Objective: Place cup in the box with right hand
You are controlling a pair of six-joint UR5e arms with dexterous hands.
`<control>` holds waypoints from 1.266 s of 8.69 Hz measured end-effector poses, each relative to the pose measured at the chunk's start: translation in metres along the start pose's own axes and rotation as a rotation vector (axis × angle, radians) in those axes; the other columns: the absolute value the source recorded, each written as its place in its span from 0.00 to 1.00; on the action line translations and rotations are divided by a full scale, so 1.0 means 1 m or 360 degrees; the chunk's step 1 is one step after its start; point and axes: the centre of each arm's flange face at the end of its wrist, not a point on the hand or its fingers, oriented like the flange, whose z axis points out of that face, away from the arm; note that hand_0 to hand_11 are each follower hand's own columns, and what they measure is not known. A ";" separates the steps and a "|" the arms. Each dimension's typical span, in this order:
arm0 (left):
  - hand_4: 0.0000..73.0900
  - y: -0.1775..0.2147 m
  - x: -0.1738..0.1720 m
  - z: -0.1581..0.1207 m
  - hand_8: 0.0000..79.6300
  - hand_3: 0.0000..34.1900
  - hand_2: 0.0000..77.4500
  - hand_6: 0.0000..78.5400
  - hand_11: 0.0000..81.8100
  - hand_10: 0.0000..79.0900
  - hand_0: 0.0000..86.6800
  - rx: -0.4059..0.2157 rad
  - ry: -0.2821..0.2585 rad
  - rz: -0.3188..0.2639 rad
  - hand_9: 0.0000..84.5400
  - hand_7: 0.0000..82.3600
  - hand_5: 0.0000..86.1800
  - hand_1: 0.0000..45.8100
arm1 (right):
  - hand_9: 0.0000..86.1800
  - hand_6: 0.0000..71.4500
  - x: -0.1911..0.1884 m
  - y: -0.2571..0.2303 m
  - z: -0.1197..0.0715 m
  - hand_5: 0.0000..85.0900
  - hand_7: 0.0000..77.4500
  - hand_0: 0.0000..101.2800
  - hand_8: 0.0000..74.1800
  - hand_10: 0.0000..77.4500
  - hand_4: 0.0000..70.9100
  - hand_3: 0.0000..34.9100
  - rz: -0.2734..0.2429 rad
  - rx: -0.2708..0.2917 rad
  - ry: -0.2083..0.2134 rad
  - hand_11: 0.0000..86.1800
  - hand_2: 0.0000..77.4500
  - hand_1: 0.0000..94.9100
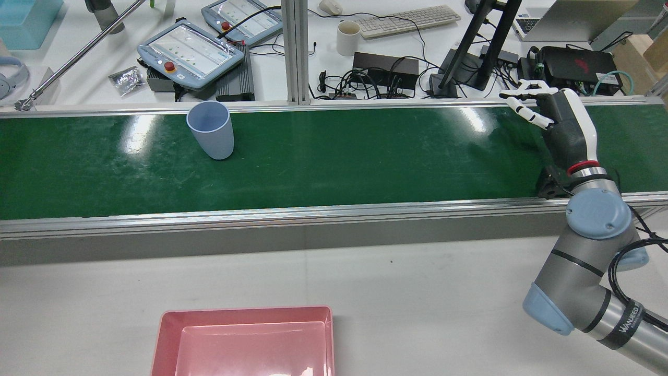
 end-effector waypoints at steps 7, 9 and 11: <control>0.00 0.000 0.000 0.000 0.00 0.00 0.01 0.00 0.00 0.00 0.00 0.0000 0.0001 0.0000 0.00 0.00 0.00 0.01 | 0.23 0.15 0.007 0.012 -0.014 0.01 0.71 0.40 0.08 0.01 0.73 0.00 0.0015 -0.0025 0.0045 0.01 0.02 0.01; 0.00 0.000 0.000 0.000 0.00 0.00 0.01 0.00 0.00 0.00 0.00 0.0000 0.0001 0.0000 0.00 0.00 0.00 0.01 | 0.23 0.15 0.000 0.010 -0.011 0.01 0.71 0.44 0.08 0.03 0.73 0.00 0.0013 -0.0020 0.0023 0.01 0.01 0.01; 0.00 0.000 0.000 0.000 0.00 0.00 0.01 0.00 0.00 0.00 0.00 0.0000 0.0001 0.0000 0.00 0.00 0.00 0.01 | 0.23 0.15 0.000 0.010 -0.010 0.01 0.71 0.44 0.08 0.03 0.73 0.00 -0.0001 -0.0018 0.0024 0.03 0.01 0.01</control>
